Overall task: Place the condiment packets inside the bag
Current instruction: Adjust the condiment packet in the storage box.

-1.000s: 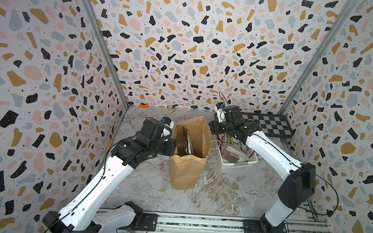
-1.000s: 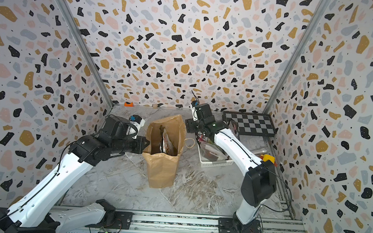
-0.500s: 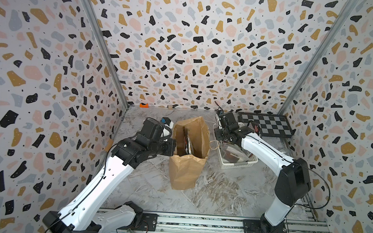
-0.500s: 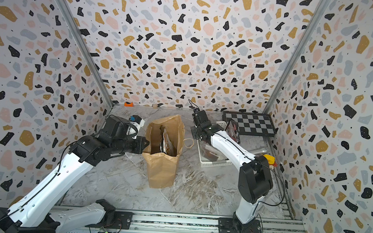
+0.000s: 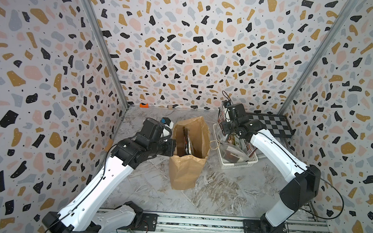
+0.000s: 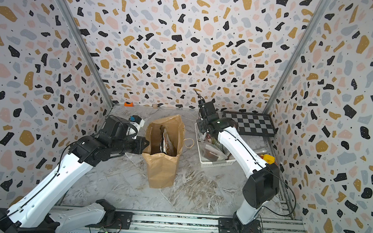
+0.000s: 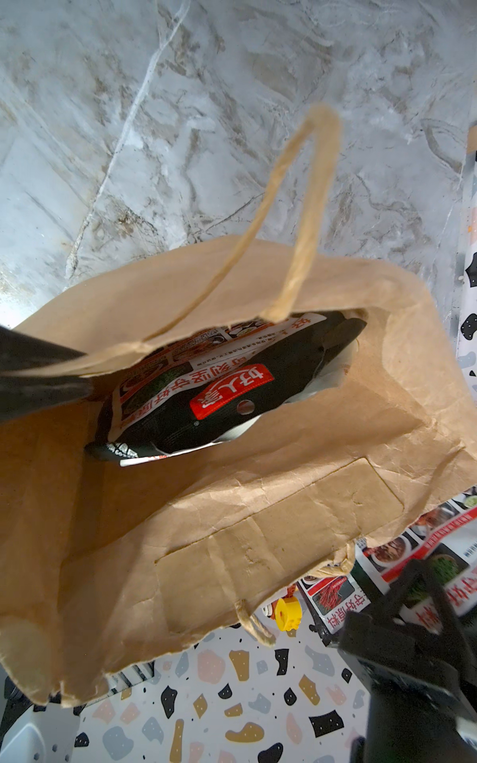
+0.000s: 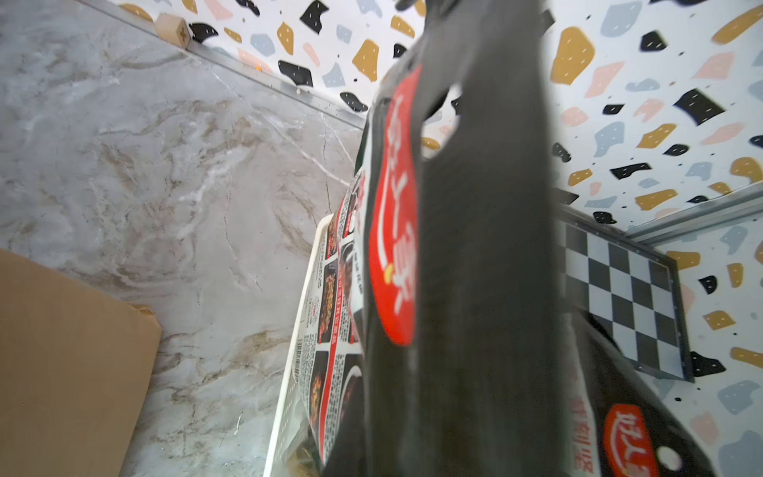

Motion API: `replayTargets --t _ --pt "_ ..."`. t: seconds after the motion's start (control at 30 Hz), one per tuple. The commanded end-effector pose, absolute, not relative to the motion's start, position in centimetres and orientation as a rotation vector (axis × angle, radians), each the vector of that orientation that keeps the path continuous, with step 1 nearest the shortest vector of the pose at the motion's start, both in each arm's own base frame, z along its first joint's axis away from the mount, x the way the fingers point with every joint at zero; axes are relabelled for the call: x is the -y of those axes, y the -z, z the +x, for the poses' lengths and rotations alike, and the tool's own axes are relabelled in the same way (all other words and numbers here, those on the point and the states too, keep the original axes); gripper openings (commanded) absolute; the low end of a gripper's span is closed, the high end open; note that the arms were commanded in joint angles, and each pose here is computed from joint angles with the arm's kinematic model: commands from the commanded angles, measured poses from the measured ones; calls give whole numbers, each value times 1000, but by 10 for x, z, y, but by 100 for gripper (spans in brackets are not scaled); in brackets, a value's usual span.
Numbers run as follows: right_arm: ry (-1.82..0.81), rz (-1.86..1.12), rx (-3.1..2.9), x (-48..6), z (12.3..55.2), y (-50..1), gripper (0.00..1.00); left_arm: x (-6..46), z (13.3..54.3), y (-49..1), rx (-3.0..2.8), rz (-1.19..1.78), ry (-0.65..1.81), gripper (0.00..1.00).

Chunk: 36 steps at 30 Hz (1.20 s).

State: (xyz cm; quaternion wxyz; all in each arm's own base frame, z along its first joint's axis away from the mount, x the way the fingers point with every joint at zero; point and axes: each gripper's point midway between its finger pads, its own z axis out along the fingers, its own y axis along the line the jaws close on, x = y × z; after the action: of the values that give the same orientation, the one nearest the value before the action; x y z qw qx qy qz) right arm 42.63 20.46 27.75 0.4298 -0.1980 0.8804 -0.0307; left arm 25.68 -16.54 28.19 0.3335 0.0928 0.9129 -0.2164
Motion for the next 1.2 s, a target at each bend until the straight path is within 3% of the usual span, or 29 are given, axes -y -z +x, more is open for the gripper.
replayTargets --t 0.0,0.7,0.73,0.9,1.07,1.17 --pt "47 -385 -1976 -197 434 -371 0 165 259 -285 -2354 248 562 0" --pt "-23 -215 -2150 -145 458 -318 0 166 258 -285 -2355 254 568 0" --pt "-26 -213 -2163 -142 457 -313 2 166 258 -285 -2355 253 567 0" --pt "-52 -230 -2193 -140 455 -302 36 167 259 -285 -2356 254 566 0" --pt "-145 -310 -2190 -155 450 -308 53 167 260 -283 -2361 253 564 0" --pt "-232 -364 -2191 -169 446 -311 57 168 261 -282 -2365 254 565 0"
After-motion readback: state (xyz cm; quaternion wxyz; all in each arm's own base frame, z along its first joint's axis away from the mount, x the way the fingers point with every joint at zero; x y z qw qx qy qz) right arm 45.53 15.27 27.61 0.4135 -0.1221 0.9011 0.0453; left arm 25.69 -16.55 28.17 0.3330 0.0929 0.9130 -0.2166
